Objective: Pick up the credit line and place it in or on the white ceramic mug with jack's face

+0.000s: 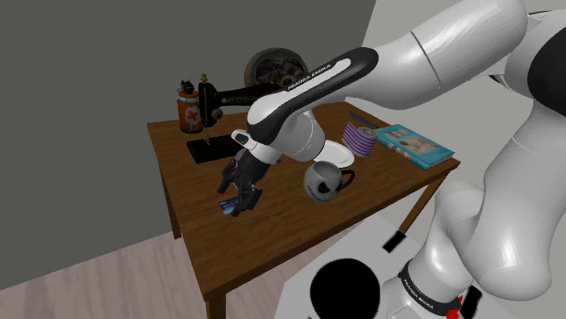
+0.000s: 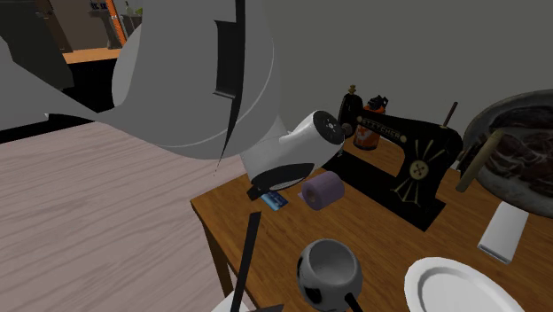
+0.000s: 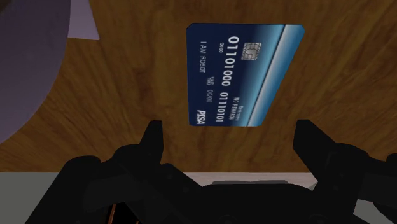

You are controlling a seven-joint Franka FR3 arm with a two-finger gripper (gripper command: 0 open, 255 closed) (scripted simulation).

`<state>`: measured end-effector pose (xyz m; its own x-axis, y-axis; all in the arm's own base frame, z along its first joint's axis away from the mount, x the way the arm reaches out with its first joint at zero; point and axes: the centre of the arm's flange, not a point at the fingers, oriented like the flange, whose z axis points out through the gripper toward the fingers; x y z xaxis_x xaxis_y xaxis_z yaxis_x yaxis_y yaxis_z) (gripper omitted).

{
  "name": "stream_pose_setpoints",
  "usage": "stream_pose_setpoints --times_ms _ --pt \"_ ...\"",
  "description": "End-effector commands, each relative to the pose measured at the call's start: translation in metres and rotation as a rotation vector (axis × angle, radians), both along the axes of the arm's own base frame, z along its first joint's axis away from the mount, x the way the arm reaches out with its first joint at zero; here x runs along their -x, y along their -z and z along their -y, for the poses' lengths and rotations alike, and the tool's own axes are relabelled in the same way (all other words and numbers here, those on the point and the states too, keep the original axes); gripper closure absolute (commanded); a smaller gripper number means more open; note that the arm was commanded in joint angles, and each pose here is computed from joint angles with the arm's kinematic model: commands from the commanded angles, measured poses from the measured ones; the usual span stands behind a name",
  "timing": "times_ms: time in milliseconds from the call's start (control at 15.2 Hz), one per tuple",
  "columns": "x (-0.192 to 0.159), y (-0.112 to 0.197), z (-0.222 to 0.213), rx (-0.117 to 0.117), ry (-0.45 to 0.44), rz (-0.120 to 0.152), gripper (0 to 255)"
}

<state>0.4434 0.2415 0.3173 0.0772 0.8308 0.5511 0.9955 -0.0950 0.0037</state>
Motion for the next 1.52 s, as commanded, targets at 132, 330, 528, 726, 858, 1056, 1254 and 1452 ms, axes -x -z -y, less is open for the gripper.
stream_pose_setpoints --times_ms 132,330,528,726,858,1056,1254,1452 --pt "0.0 0.0 0.0 0.0 0.0 0.0 255" --pt "0.0 0.0 0.0 0.0 0.0 0.0 255" --pt "0.0 0.0 0.0 0.0 0.0 0.0 255" --pt "0.0 0.0 0.0 0.0 0.0 0.0 255" --pt "0.0 -0.01 0.0 0.0 0.0 0.0 255" --pt "0.0 -0.026 0.0 0.0 0.0 0.0 255" --pt "0.0 -0.042 0.0 0.0 0.0 0.0 255" --pt "0.0 -0.058 0.0 0.0 0.0 0.0 255"
